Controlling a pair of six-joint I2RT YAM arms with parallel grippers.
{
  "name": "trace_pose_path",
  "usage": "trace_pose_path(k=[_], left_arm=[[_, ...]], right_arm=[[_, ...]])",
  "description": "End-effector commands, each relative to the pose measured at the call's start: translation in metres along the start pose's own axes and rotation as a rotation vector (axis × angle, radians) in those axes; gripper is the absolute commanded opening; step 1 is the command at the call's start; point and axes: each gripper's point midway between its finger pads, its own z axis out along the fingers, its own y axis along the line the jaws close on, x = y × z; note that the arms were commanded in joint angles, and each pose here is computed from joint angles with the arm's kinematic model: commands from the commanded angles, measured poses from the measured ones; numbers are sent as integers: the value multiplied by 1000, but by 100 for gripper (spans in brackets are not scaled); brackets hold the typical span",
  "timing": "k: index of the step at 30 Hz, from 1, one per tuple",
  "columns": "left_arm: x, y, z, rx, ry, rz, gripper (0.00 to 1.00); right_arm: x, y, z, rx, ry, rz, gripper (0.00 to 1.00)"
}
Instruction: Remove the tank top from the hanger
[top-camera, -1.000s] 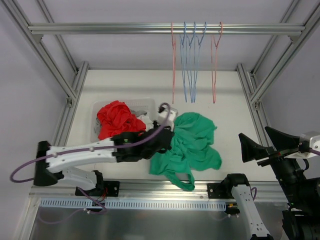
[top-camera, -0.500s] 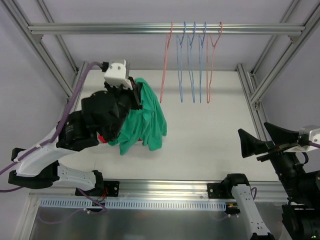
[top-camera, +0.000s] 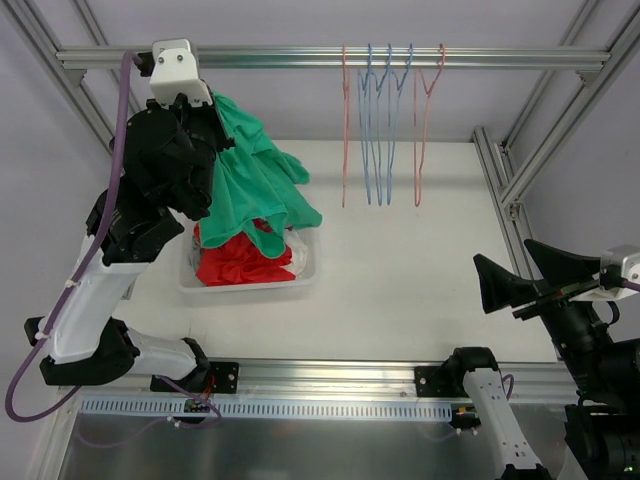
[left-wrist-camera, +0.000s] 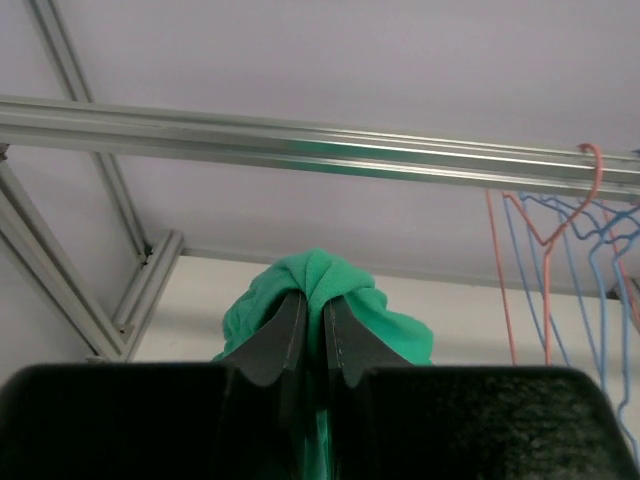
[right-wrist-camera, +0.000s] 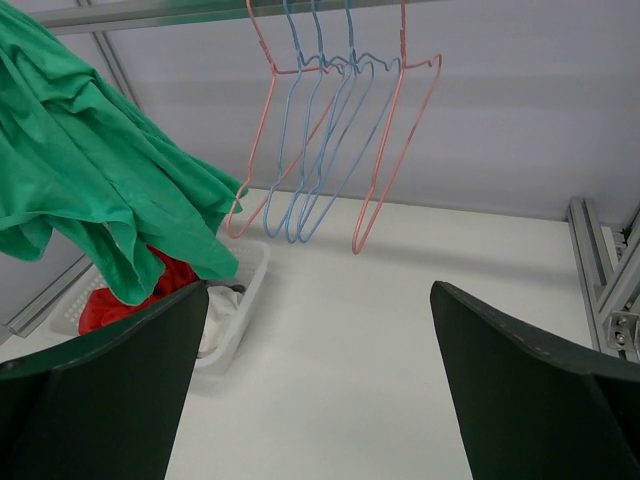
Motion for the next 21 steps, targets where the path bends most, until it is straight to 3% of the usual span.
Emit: trace_pose_path(k=[1, 11, 21], left_arm=[[-3, 14, 7, -17, -24, -40, 0], [58, 16, 19, -28, 69, -51, 0], [61, 18, 4, 39, 70, -109, 0]], right_arm=[[-20, 8, 4, -40, -50, -3, 100], [-18, 14, 8, -79, -42, 14, 100], [-10, 15, 16, -100, -18, 31, 100]])
